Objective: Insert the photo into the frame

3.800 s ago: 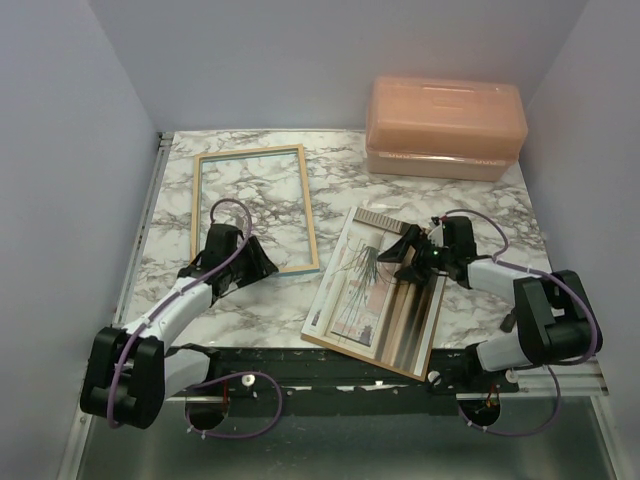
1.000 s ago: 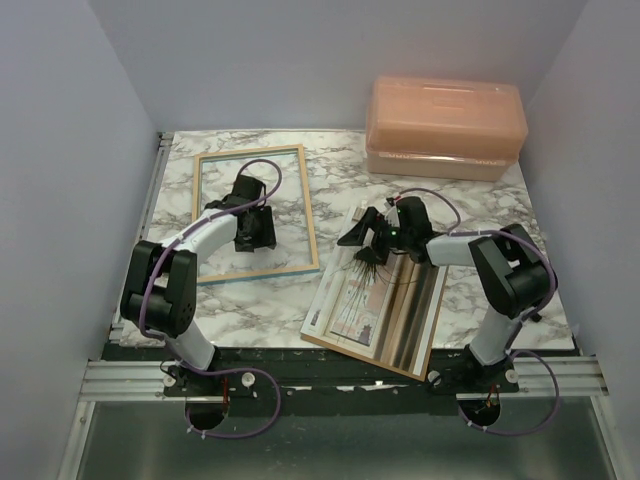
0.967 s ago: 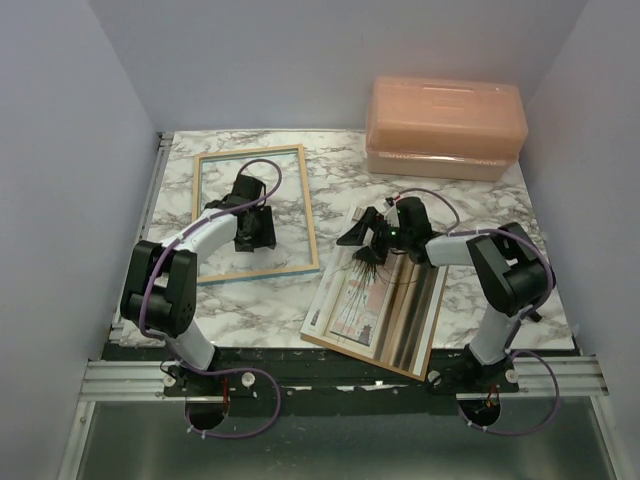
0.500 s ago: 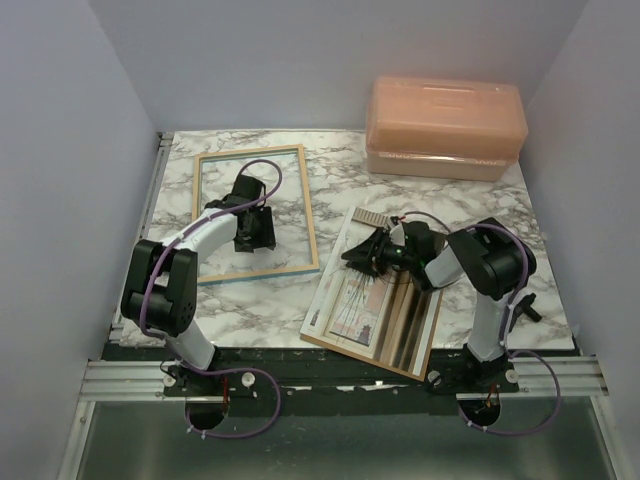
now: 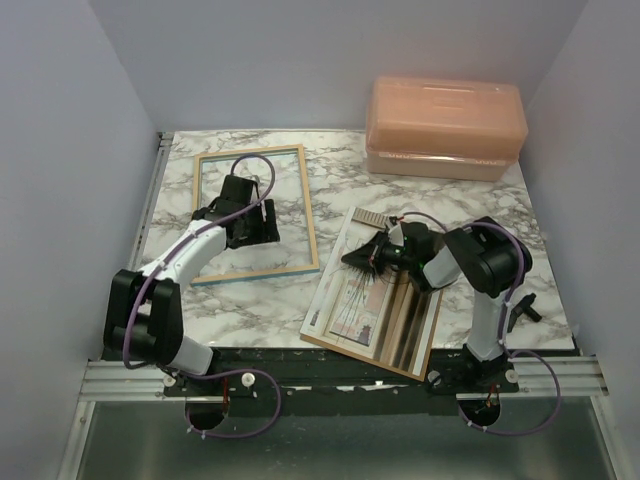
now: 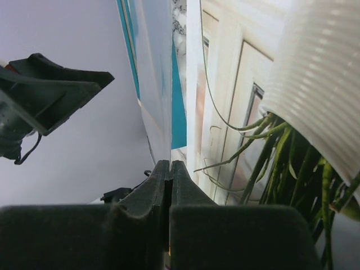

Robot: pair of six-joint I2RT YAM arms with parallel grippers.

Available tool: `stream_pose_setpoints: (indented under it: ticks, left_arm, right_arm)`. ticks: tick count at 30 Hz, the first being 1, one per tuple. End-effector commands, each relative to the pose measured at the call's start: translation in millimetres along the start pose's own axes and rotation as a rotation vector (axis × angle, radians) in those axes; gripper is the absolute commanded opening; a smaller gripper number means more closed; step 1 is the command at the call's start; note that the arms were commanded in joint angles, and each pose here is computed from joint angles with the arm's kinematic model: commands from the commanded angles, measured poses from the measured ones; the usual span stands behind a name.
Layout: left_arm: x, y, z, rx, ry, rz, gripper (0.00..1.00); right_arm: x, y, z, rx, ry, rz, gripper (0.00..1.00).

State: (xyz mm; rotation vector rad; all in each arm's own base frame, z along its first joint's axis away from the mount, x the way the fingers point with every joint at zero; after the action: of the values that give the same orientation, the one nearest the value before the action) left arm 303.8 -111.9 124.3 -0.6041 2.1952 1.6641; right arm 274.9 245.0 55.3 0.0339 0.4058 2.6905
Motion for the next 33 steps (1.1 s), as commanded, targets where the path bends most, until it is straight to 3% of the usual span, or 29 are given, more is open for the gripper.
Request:
stream_pose_setpoints:
  ticks: [1, 5, 10, 21, 33]
  left_arm:
    - [-8, 26, -15, 0.123, -0.028, -0.116, 0.82]
    - [-6, 41, -19, 0.168, -0.039, -0.166, 0.94]
    - [-2, 45, -19, 0.183, -0.029, -0.17, 0.99]
    - [-8, 26, -48, 0.154, -0.06, -0.101, 0.98]
    - [-16, -32, -93, 0.048, -0.069, 0.043, 0.9]
  right_arm:
    - [-1, 3, 20, -0.042, 0.079, -0.012, 0.0]
    - [-3, 10, 31, -0.011, 0.128, -0.034, 0.0]
    - [-8, 25, 50, 0.064, 0.194, -0.099, 0.0]
    - [-25, 94, 116, 0.329, 0.382, -0.339, 0.0]
    - [-26, 185, 187, 0.506, 0.533, -0.588, 0.0]
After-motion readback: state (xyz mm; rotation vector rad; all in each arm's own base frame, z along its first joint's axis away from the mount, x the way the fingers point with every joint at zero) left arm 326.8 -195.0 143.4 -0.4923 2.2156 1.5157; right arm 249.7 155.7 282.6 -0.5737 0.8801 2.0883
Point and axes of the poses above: each gripper's point midway between its finger pads, its own y axis back along the fingers, its own z axis along the line the jaws close on, x = y × z, the point moved 5 cm from there along y, back along the fingers, and after that the axes turned 1 degree about -y, right-handed, at the moved point
